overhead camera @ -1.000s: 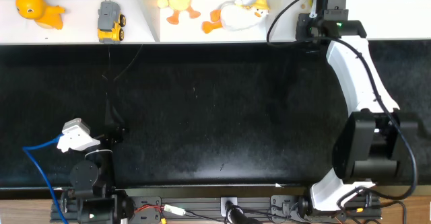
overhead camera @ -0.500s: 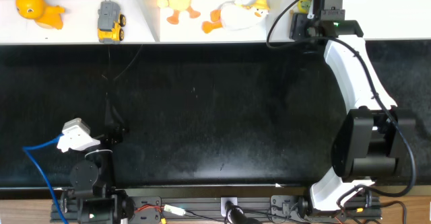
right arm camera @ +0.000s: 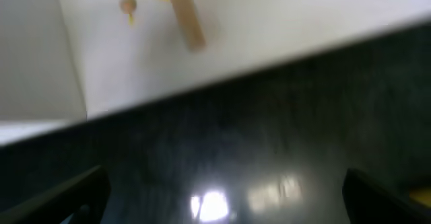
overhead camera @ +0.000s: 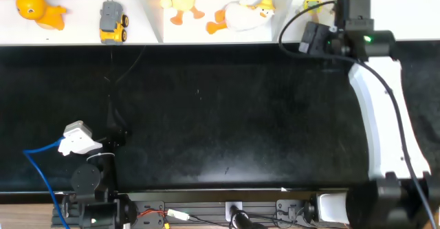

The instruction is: Store Toys

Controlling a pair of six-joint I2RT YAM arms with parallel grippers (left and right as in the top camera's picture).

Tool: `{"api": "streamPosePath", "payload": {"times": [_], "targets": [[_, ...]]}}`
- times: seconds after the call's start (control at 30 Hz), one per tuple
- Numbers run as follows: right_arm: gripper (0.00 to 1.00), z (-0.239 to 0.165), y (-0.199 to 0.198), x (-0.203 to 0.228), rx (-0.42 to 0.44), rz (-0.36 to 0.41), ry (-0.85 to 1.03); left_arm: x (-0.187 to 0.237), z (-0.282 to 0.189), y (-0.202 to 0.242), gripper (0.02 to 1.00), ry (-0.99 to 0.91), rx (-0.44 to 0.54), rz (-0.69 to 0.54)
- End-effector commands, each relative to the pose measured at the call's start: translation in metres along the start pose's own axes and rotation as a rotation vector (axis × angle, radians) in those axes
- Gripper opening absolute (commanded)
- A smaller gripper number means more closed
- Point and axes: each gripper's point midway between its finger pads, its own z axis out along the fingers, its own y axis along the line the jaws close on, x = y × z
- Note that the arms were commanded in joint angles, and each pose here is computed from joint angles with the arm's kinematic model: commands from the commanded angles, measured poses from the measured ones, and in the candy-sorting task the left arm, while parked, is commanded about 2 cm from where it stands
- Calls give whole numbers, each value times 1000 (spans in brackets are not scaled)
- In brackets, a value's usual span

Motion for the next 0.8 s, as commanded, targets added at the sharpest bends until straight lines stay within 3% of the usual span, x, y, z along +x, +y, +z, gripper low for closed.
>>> {"api": "streamPosePath", "payload": {"times": [0.03,0.13,0.27,0.4,0.5,0.63,0.8], "targets": [[996,-33,-8,18,14,145,29,-1,0,0,998,-9,-1,-19],[996,-52,-18,40,42,217,77,-1,0,0,998,-9,-1,-19],[996,-88,-48,57,119,484,37,-1,0,0,998,-9,-1,-19],[996,-105,-86,71,216,804,9,-1,0,0,998,-9,-1,-19],[998,-104,-110,80,279,958,3,-1,0,0,998,-9,-1,-19],[1000,-86,-139,87,325,1045,9,-1,0,0,998,-9,-1,-19],[998,-61,-169,82,253,1005,6,-1,0,0,998,-9,-1,-19]]}}
